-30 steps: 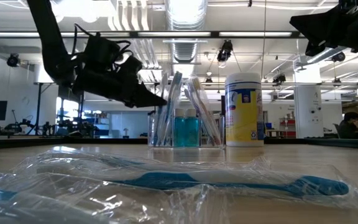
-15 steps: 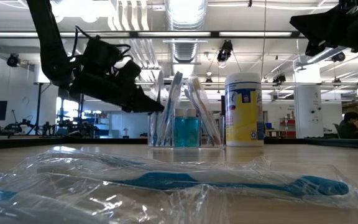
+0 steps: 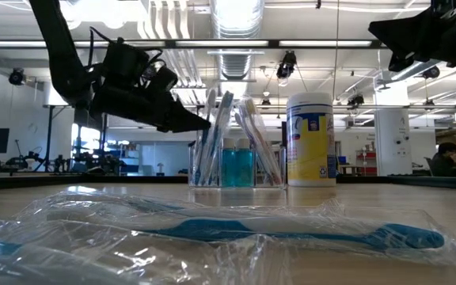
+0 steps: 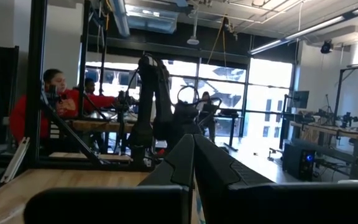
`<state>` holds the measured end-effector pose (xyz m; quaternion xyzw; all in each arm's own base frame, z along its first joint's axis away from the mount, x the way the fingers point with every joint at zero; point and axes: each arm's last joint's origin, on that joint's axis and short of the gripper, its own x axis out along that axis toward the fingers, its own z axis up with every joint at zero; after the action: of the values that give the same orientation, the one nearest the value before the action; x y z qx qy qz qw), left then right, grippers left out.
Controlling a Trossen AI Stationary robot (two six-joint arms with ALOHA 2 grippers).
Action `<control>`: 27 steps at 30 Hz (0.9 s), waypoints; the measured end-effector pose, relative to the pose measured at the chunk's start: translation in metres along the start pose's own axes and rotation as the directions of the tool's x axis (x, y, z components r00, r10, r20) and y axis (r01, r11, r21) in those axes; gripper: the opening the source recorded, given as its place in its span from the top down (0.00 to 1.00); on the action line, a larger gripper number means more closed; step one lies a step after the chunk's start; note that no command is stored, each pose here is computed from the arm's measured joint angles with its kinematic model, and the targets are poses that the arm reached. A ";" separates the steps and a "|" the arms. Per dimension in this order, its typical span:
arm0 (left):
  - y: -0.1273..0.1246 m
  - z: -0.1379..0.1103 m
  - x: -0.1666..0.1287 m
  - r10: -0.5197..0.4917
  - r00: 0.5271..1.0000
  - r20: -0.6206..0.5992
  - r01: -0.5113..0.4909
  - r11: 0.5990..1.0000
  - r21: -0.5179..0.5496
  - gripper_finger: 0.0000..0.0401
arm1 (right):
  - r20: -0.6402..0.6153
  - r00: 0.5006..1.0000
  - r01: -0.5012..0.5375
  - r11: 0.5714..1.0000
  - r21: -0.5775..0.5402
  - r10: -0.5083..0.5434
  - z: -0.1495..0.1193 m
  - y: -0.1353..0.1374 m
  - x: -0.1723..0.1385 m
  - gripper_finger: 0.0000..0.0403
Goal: Pick & Place toothbrushing station
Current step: Put the blue toothbrush into the transparent organizer
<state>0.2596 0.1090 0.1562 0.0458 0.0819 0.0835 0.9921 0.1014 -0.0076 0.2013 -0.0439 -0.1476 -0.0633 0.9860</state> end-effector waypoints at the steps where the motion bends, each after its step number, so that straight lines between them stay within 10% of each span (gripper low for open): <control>1: 0.000 0.002 0.000 0.001 1.000 0.006 -0.001 1.000 0.009 0.51 | -0.003 1.000 0.000 1.000 -0.001 0.000 0.000 0.000 0.000 0.98; 27: -0.022 0.098 -0.149 0.053 0.996 0.071 -0.054 0.999 0.007 0.52 | -0.024 1.000 0.003 1.000 0.005 -0.003 -0.003 0.000 0.002 0.98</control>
<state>0.1349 0.0543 0.2733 0.0552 0.0457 0.1081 0.9916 0.1037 -0.0079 0.1994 -0.0405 -0.1361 -0.0651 0.9877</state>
